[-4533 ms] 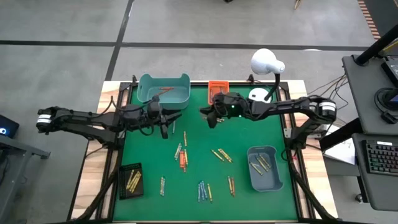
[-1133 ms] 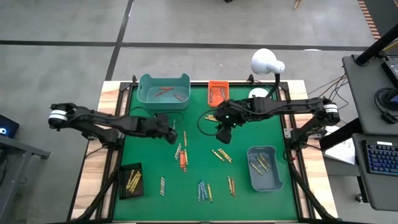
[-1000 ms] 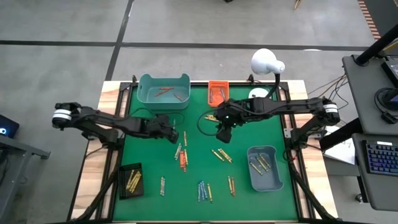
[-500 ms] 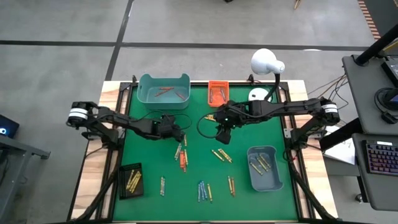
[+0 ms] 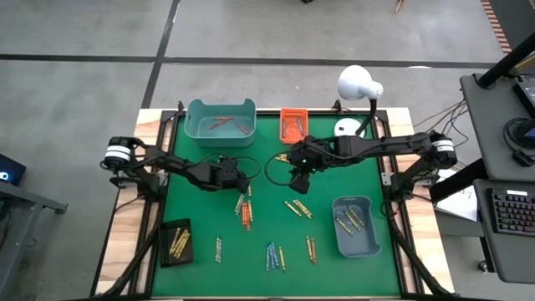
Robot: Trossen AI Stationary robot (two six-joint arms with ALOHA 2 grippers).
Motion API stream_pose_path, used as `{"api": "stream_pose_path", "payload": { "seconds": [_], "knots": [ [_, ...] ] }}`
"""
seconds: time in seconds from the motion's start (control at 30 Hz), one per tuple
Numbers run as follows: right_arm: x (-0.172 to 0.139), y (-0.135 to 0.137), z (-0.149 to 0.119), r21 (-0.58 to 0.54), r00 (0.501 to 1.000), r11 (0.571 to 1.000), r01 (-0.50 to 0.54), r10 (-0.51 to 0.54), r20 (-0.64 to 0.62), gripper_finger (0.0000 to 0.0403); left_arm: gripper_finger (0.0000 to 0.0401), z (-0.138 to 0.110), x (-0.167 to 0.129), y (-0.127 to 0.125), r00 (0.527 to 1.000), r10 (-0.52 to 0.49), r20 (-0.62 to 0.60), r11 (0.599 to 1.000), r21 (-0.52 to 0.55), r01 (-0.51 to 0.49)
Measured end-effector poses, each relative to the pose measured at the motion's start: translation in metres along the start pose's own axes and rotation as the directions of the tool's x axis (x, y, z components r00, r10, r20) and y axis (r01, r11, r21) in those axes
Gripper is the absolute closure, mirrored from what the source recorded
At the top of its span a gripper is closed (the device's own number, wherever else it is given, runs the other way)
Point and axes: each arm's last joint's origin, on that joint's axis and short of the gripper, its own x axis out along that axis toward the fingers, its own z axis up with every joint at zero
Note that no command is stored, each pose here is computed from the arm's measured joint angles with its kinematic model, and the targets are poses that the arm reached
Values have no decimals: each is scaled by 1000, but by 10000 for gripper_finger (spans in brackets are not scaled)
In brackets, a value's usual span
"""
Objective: Sort crayons
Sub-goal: Put the blue crayon into the orange bin
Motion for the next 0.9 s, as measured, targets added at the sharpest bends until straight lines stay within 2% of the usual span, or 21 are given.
{"api": "stream_pose_path", "payload": {
  "seconds": [0.4, 0.53, 0.67, 0.9],
  "knots": [
    [5, 0, -1, 3, 1000, 1000, -6, 6, 24, 241, 386, -1, 2, 1, 1000, 22, 9, 1000, 7, -22],
    [6, 1, 0, -5, 999, 1000, -11, 11, 44, 241, 395, 1, -2, 2, 1000, 4, 12, 1000, 18, -4],
    [11, 1, -2, -9, 998, 1000, -15, 16, 67, 241, 399, 4, -18, 3, 999, -46, 6, 996, 76, 46],
    [33, 2, -12, -32, 986, 999, -35, 40, 165, 241, 399, 29, -69, 8, 961, -249, 117, 955, 194, 224]
  ]
}}
